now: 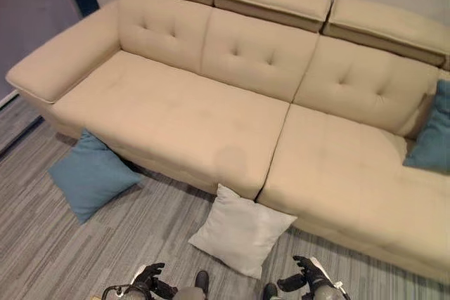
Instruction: Pick up all the scattered cushions and arrange them neatly on the sofa.
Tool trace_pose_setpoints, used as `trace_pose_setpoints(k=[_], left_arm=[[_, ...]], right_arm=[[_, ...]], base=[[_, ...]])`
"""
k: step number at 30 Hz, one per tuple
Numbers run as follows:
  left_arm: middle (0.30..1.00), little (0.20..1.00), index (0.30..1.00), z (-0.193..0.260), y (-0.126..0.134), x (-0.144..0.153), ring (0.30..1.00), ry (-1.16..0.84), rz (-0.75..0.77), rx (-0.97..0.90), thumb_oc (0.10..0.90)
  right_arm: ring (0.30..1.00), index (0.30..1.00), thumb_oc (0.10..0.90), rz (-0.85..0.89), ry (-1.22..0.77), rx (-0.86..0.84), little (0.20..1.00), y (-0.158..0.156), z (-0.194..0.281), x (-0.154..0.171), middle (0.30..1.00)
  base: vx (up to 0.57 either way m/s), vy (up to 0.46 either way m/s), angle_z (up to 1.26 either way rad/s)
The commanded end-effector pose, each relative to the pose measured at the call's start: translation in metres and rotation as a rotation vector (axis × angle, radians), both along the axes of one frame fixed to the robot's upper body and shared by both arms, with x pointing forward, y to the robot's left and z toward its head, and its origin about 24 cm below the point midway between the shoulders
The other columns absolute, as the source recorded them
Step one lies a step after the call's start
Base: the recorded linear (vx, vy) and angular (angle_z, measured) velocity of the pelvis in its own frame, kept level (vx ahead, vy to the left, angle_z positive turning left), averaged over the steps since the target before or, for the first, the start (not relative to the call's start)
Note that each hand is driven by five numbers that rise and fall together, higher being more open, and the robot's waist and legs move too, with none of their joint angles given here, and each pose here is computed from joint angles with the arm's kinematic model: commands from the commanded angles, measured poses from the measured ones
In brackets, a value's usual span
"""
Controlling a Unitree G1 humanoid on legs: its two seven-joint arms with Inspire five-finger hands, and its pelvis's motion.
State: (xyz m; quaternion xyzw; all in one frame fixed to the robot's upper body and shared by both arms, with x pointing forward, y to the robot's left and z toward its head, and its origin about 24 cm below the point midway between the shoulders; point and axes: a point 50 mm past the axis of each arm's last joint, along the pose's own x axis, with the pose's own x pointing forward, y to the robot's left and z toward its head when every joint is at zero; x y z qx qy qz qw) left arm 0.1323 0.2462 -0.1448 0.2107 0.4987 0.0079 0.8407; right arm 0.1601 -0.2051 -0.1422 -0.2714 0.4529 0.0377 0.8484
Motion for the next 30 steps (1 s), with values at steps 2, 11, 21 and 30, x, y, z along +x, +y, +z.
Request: trace_pose_setpoints(k=[2, 11, 21, 30], left_arm=[[0.900, 0.900, 0.900, -0.001, 0.002, -0.008, 0.900, -0.011, 0.013, -0.004, 0.800], [0.900, 0.900, 0.900, 0.004, -0.007, 0.012, 0.900, -0.091, 0.056, -0.042, 0.800], [0.900, 0.900, 0.900, 0.051, -0.019, 0.095, 0.900, -0.443, 0.138, -0.107, 0.800], [0.900, 0.900, 0.900, 0.120, -0.019, 0.169, 0.900, -0.771, 0.208, -0.137, 0.800]], right_arm=[[0.900, 0.900, 0.800, -0.015, -0.061, -0.066, 0.900, -0.025, 0.010, 0.005, 0.900], [0.900, 0.900, 0.800, -0.097, -0.118, -0.070, 0.900, -0.035, 0.016, 0.011, 0.900], [0.900, 0.900, 0.800, -0.372, -0.421, 0.004, 0.900, -0.057, 0.062, 0.073, 0.900], [0.900, 0.900, 0.800, -0.480, -0.753, 0.087, 0.900, -0.055, 0.132, 0.144, 0.900]], base=[[0.00, 0.105, -0.12], [-0.07, -0.073, -0.06], [-0.09, -0.014, -0.10], [-0.08, 0.043, -0.07]])
